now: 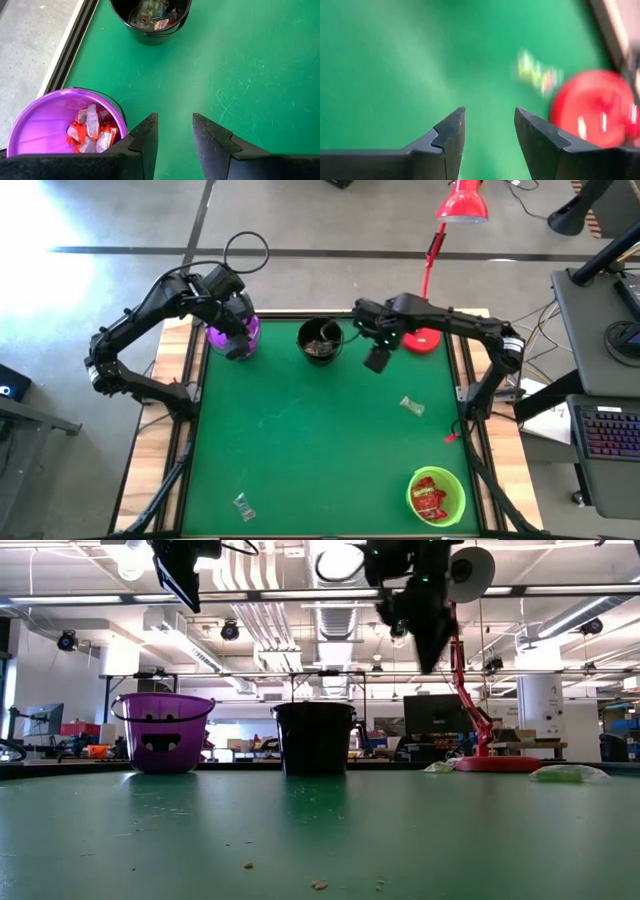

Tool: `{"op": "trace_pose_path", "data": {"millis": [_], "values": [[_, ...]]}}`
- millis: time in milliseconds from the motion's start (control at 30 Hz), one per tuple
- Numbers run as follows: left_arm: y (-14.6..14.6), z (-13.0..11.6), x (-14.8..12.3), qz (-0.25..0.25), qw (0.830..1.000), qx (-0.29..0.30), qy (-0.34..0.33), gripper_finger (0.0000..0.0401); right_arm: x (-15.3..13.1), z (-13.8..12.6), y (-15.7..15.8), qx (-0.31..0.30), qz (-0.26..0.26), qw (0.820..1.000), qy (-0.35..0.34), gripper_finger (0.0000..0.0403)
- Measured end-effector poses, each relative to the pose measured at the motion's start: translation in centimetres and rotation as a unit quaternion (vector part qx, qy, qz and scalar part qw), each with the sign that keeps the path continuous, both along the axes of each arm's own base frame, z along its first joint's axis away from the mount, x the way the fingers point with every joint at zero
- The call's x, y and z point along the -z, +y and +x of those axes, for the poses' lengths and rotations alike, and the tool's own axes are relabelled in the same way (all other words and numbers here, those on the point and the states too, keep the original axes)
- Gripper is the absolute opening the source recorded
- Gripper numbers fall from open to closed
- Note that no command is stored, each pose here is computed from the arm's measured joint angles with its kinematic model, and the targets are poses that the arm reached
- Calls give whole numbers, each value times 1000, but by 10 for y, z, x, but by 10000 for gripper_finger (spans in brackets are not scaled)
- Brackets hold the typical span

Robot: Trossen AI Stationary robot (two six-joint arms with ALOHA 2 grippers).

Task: Sort candy
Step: Put the bottom green gummy into the black bucket

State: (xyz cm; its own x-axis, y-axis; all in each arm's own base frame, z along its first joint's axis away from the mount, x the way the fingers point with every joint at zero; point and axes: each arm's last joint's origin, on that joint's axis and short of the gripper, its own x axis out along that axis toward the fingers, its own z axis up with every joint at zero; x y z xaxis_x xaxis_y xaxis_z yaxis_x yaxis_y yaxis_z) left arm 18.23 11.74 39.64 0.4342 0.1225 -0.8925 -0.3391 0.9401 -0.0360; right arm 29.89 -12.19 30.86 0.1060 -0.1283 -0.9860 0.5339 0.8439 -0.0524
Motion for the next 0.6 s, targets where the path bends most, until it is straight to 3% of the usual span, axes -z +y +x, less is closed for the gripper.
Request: {"op": "trace_pose_path", "data": {"millis": [167, 600], "values": [[0, 0, 0, 0, 1000, 0, 0, 102, 11, -22, 16, 39, 42, 993, 107, 179], [0, 1, 0, 7, 1000, 11, -2, 102, 72, -67, 61, 24, 65, 975, 209, 198]]}}
